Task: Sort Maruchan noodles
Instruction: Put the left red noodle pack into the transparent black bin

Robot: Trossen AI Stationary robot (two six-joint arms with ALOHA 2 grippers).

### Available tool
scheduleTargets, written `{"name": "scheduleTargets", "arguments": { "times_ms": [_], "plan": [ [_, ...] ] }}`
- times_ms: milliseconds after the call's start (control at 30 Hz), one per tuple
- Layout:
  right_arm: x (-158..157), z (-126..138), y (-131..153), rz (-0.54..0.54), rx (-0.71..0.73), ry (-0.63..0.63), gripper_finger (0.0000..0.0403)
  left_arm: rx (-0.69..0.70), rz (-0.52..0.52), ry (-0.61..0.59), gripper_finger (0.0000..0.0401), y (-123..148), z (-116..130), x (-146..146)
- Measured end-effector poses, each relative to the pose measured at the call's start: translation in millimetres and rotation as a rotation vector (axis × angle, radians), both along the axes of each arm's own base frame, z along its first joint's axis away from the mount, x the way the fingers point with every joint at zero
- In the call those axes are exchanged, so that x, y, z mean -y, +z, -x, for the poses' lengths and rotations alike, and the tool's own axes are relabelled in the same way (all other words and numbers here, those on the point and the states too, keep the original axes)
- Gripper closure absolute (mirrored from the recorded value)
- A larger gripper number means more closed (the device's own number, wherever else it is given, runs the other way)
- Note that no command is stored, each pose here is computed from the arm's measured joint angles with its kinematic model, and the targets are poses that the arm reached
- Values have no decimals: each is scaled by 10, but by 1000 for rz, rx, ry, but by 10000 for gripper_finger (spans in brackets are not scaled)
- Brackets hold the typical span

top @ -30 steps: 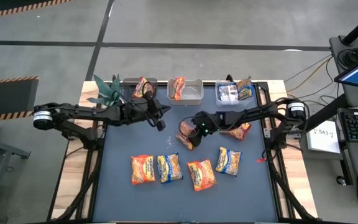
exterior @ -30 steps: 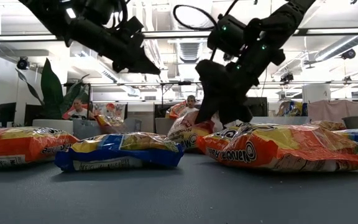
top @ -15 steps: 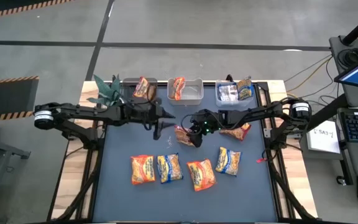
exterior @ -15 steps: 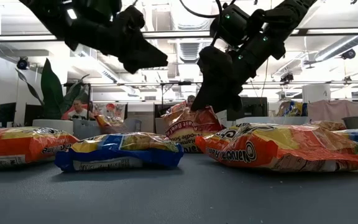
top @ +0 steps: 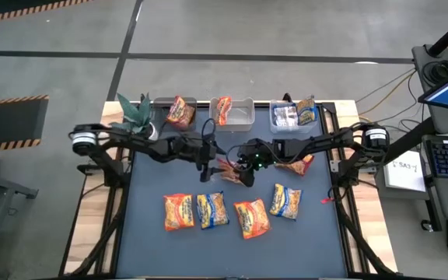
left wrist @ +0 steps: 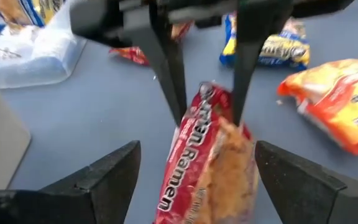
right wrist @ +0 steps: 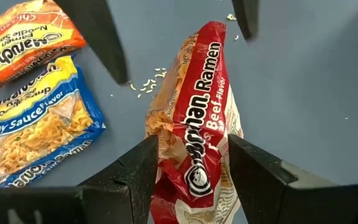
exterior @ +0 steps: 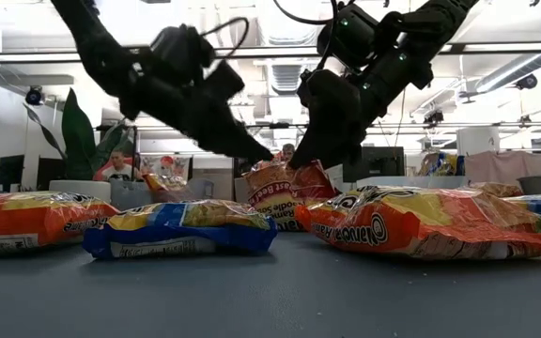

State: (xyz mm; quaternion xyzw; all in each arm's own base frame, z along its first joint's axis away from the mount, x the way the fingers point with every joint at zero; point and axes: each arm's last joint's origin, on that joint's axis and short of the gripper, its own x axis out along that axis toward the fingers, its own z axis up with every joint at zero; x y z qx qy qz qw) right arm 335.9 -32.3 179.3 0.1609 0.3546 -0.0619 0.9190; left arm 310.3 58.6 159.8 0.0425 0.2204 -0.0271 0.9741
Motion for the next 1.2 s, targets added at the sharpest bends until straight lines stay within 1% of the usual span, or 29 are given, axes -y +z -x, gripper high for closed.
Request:
{"name": "scheduleTargets", "arguments": {
  "times_ms": [233, 467, 567, 700, 833, 967, 1200],
  "plan": [
    [0, 1, -3, 0, -1, 1, 226, -25, 1, -1, 107, -267, -94, -22],
    [0, 2, -5, 0, -1, 1, 226, -35, 22, -5, 120, -356, -115, -21],
    [0, 2, -6, 0, -2, 1, 225, -33, 22, -5, 135, -352, -116, -21],
    [1, 2, -7, 0, -2, 0, 220, -33, 22, -5, 170, -351, -115, -21],
    [1, 2, -7, -3, -2, -1, 202, -33, 22, -5, 211, -351, -115, -21],
    [0, 3, -3, -11, -1, -7, 172, -33, 26, -4, 247, -350, -115, -21],
    [13, 33, 99, 2, 30, -3, 114, -32, 48, 6, 283, -342, -114, -20]
  ]
}}
